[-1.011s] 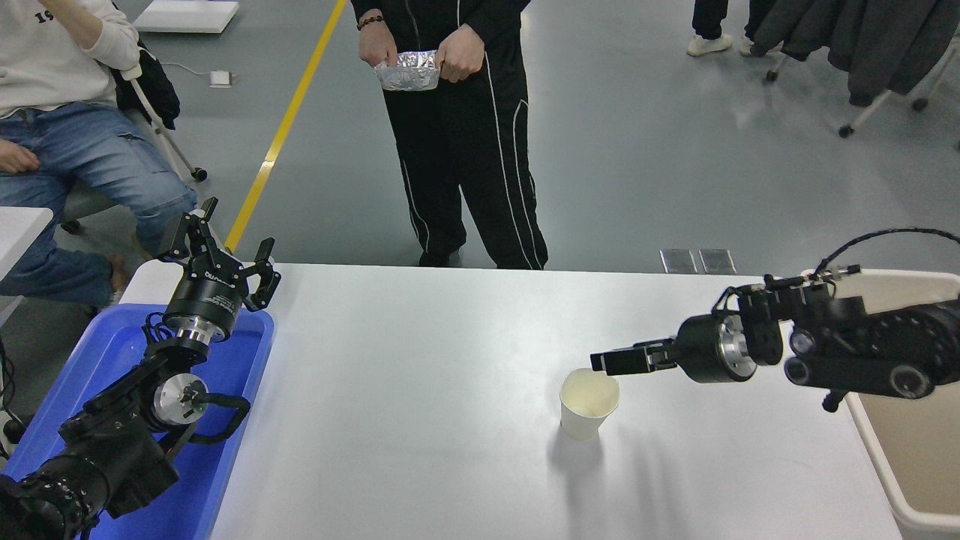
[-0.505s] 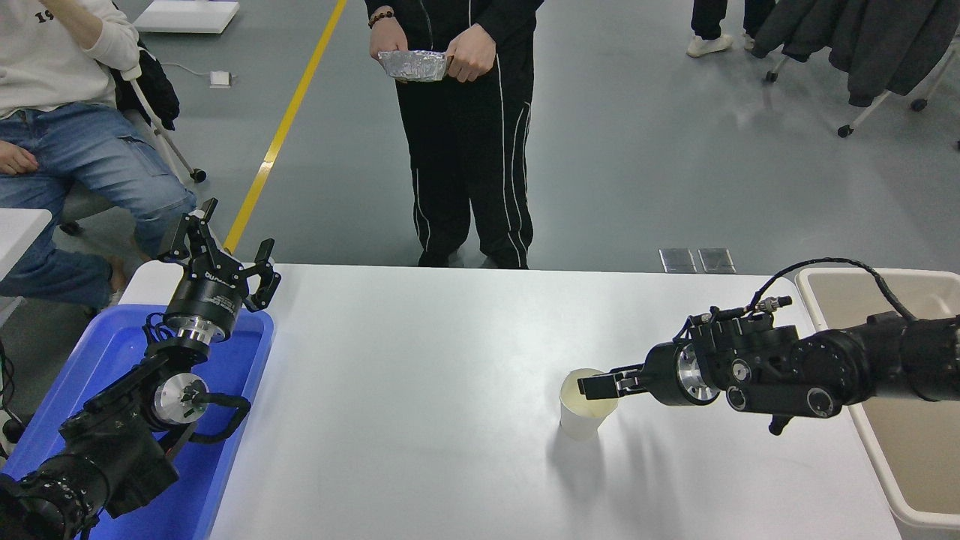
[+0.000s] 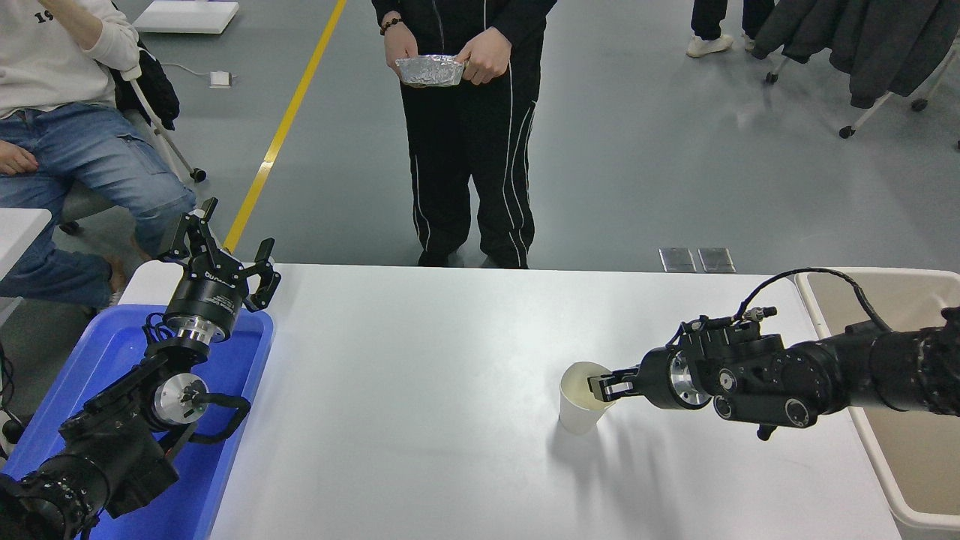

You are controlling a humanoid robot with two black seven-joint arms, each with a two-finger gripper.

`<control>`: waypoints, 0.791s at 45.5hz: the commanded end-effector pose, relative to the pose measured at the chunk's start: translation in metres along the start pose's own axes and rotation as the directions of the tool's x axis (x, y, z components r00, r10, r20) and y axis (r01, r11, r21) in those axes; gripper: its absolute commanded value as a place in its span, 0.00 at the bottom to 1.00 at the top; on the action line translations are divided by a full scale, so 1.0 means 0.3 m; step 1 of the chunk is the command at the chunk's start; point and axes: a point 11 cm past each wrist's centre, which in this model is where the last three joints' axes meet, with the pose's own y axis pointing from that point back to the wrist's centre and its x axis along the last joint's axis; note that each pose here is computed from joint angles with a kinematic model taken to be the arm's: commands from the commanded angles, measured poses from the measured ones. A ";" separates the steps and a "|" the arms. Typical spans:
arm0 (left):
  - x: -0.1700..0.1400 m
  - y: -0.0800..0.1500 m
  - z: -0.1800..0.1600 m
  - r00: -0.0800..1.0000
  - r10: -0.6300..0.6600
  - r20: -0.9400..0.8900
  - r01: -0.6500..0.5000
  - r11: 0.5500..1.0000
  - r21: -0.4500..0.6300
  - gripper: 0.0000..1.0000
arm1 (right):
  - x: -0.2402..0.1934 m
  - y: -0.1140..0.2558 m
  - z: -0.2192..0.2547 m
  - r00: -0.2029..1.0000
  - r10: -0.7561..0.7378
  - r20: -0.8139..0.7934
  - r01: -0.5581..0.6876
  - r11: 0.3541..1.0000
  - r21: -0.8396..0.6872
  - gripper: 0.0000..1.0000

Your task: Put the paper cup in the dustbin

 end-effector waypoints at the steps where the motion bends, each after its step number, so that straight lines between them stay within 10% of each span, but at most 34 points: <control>1: 0.000 0.000 -0.001 1.000 -0.001 0.001 0.001 1.000 0.001 1.00 | -0.009 -0.004 -0.002 1.000 -0.003 0.004 0.003 1.000 0.006 0.00; 21: 0.000 0.000 0.000 1.000 0.000 0.000 0.000 1.000 0.000 1.00 | 0.127 0.060 -0.001 0.987 0.118 0.107 -0.123 0.992 0.041 0.00; 36: 0.000 0.000 0.000 1.000 0.000 0.000 0.000 1.000 0.000 1.00 | 0.345 0.355 0.064 0.888 0.267 0.374 -0.329 0.938 0.111 0.00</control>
